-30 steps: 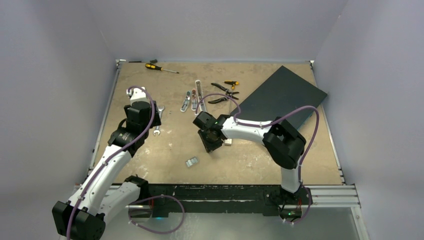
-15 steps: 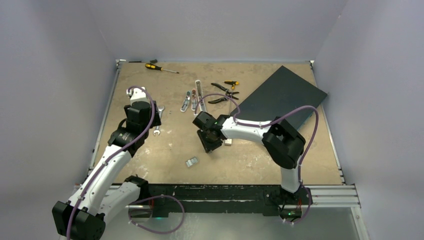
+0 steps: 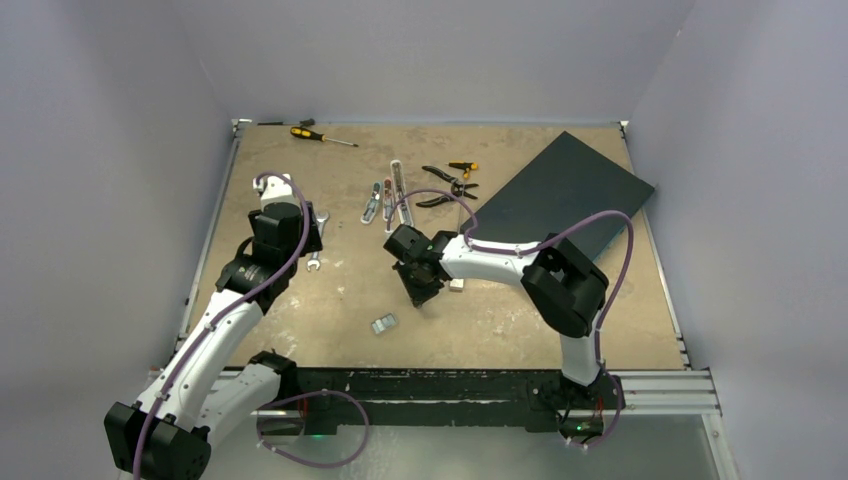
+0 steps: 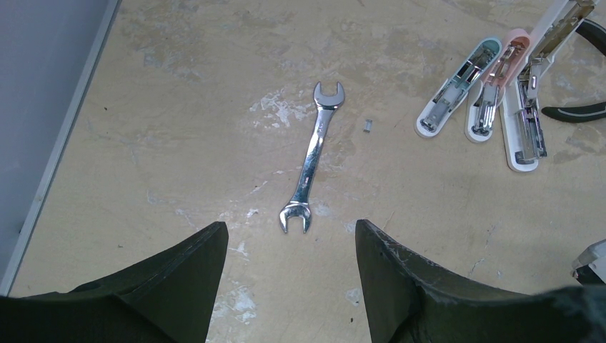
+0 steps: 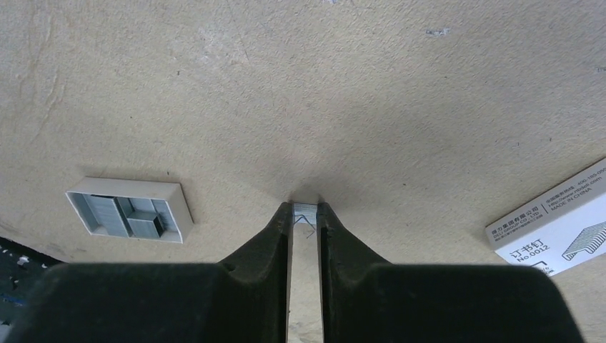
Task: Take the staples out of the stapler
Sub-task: Pick up the staple from the center of the board.
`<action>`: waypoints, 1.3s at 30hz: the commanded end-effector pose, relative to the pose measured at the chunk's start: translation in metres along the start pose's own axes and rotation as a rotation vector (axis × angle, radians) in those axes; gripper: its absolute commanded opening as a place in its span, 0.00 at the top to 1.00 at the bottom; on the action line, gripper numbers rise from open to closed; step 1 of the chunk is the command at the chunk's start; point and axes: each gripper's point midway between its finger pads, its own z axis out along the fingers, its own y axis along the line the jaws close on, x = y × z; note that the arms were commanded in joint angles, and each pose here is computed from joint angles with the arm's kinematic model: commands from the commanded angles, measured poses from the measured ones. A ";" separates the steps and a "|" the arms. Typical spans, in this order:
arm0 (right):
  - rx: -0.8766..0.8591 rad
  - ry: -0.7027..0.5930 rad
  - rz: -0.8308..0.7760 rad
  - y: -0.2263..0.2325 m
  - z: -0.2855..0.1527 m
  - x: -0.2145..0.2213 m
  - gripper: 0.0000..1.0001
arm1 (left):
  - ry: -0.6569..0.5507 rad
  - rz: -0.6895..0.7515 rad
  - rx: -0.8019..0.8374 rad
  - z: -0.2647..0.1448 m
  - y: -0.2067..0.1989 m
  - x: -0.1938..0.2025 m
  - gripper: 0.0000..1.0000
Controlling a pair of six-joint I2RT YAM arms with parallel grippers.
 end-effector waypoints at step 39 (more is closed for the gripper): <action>-0.234 -0.063 -0.042 0.080 -0.037 -0.014 0.84 | -0.031 -0.003 0.024 -0.001 -0.005 -0.006 0.35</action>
